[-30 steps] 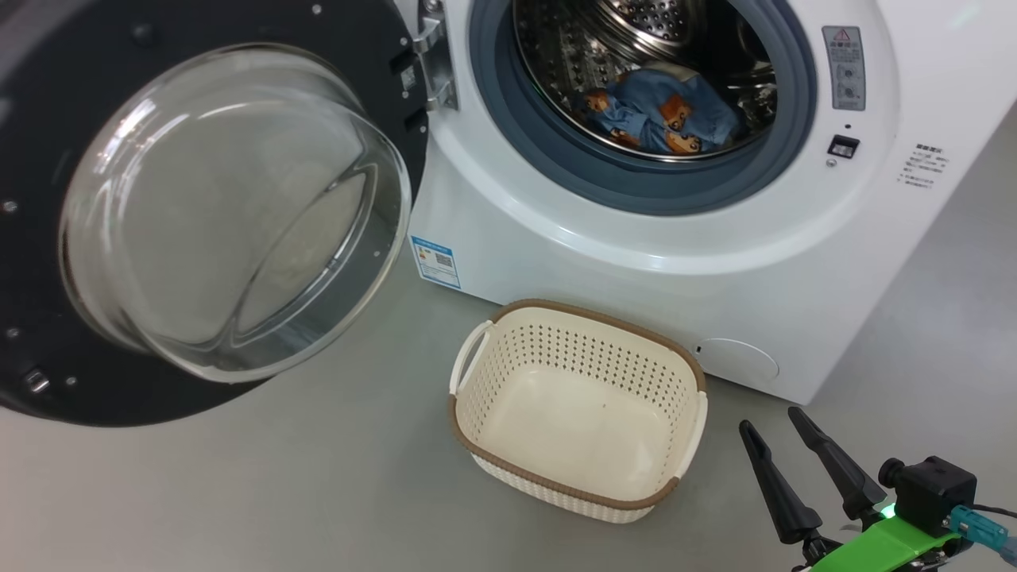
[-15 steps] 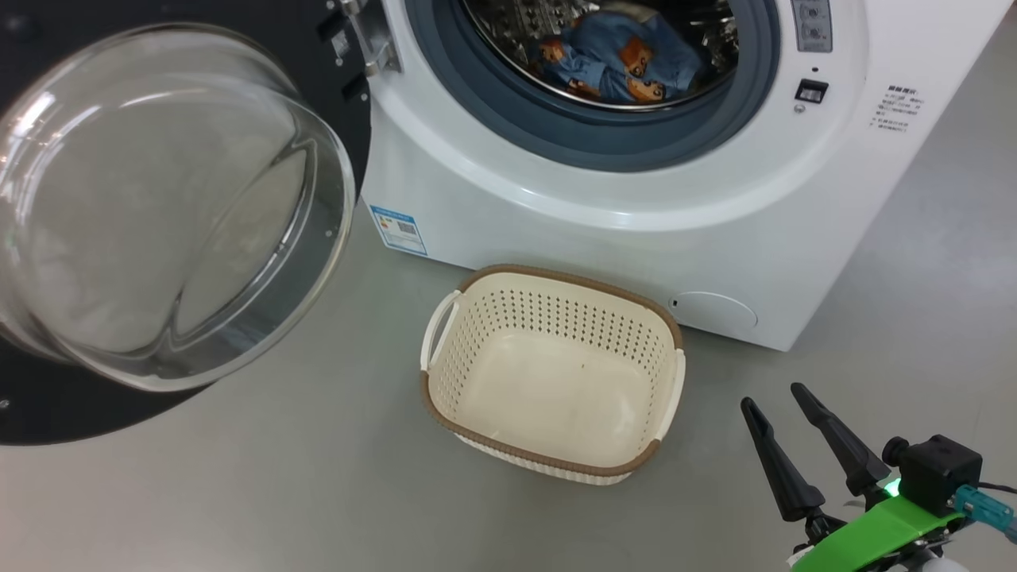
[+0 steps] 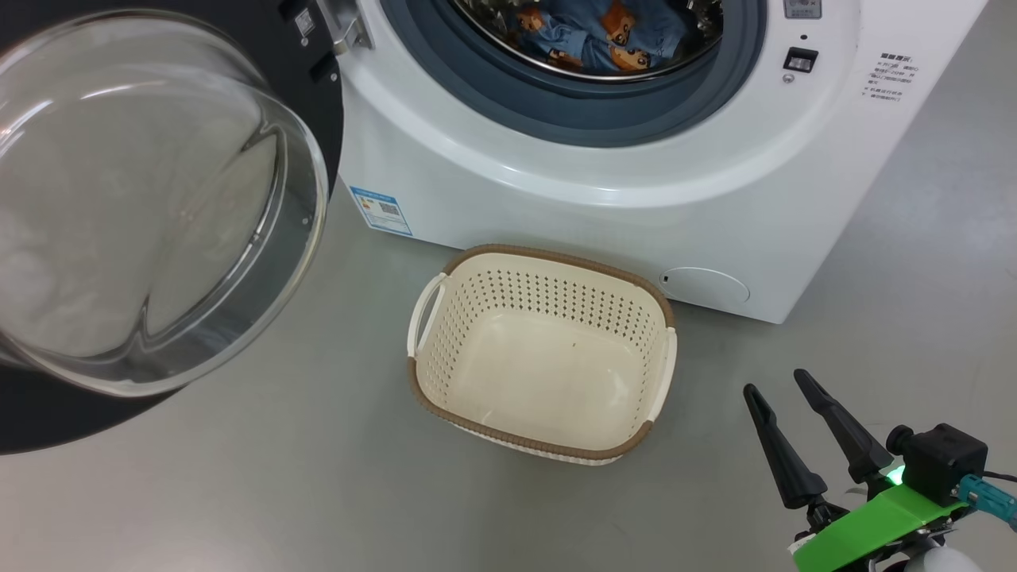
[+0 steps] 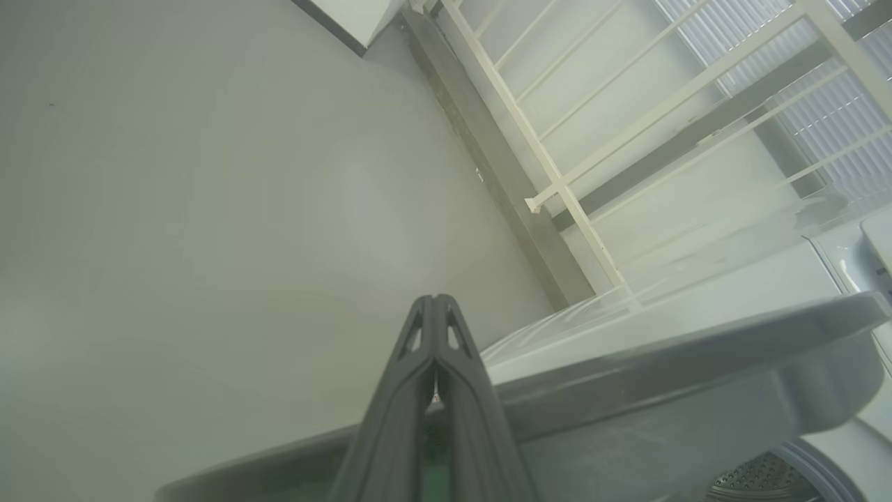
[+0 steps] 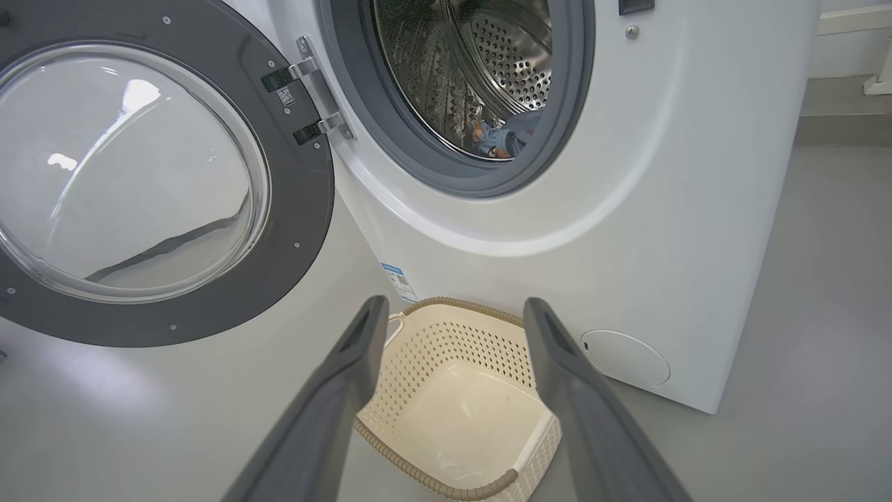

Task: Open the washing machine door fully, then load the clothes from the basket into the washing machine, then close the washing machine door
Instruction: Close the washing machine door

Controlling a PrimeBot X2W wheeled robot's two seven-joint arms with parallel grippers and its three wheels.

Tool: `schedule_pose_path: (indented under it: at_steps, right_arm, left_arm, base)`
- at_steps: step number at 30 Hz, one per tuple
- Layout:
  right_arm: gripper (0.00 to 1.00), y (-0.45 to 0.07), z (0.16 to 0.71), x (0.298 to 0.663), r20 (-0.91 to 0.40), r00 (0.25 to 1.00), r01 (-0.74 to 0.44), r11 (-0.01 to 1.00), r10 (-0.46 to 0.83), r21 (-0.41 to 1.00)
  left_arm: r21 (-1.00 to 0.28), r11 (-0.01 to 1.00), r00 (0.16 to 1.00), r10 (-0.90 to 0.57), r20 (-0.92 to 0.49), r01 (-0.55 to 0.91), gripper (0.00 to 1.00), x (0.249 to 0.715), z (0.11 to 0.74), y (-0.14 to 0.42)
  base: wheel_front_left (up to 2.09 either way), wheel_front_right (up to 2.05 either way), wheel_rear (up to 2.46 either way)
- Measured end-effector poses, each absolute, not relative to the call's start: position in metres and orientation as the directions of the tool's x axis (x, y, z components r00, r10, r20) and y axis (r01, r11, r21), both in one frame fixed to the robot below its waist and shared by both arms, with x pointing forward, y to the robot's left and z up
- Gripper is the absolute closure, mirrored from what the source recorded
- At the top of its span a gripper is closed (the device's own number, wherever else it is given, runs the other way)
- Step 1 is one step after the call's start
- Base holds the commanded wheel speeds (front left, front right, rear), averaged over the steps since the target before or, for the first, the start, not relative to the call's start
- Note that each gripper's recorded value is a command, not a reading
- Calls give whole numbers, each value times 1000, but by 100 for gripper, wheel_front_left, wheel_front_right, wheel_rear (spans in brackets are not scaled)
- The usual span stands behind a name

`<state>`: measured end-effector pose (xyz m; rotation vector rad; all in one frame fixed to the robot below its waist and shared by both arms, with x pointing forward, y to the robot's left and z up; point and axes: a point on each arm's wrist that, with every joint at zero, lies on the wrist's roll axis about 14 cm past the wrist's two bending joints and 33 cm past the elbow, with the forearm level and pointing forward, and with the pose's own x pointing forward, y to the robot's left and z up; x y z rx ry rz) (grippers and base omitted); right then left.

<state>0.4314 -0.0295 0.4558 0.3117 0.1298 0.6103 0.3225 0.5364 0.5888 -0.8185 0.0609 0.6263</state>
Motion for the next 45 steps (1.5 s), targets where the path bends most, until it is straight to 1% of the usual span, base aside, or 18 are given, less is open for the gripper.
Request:
schedule_pose_path:
  at_steps: [9, 13, 18, 23, 34, 38, 45]
  right_arm:
    - [0, -26, 456, 433, -26, 809, -549, 771, 587, 323]
    - [0, -25, 457, 433, -23, 807, -553, 768, 591, 322]
    - [0, -25, 460, 433, -16, 809, -552, 770, 587, 320]
    - [0, -29, 466, 434, -4, 817, -547, 777, 576, 311]
    - [0, -36, 474, 429, 8, 827, -538, 788, 562, 299]
    - [0, -39, 477, 426, 11, 830, -536, 792, 557, 292]
    - [0, -49, 474, 416, -9, 838, -523, 809, 545, 267]
  left_arm:
    - [-662, 528, 842, 411, -349, -532, 100, 321, 587, 526]
    - [-651, 561, 859, 358, -366, -511, 100, 322, 591, 518]
    - [-606, 622, 865, 295, -405, -496, 100, 319, 589, 506]
    - [-594, 662, 873, 206, -442, -457, 100, 315, 580, 486]
    - [-608, 726, 878, -13, -478, -321, 100, 311, 569, 431]
    - [-597, 762, 865, -100, -492, -252, 100, 308, 570, 407]
    - [-599, 787, 838, -221, -499, -149, 100, 308, 567, 371]
  base:
    - [0, 0, 0]
    - [0, 0, 0]
    - [0, 0, 0]
    - [0, 0, 0]
    - [0, 0, 0]
    - [0, 0, 0]
    - [0, 0, 0]
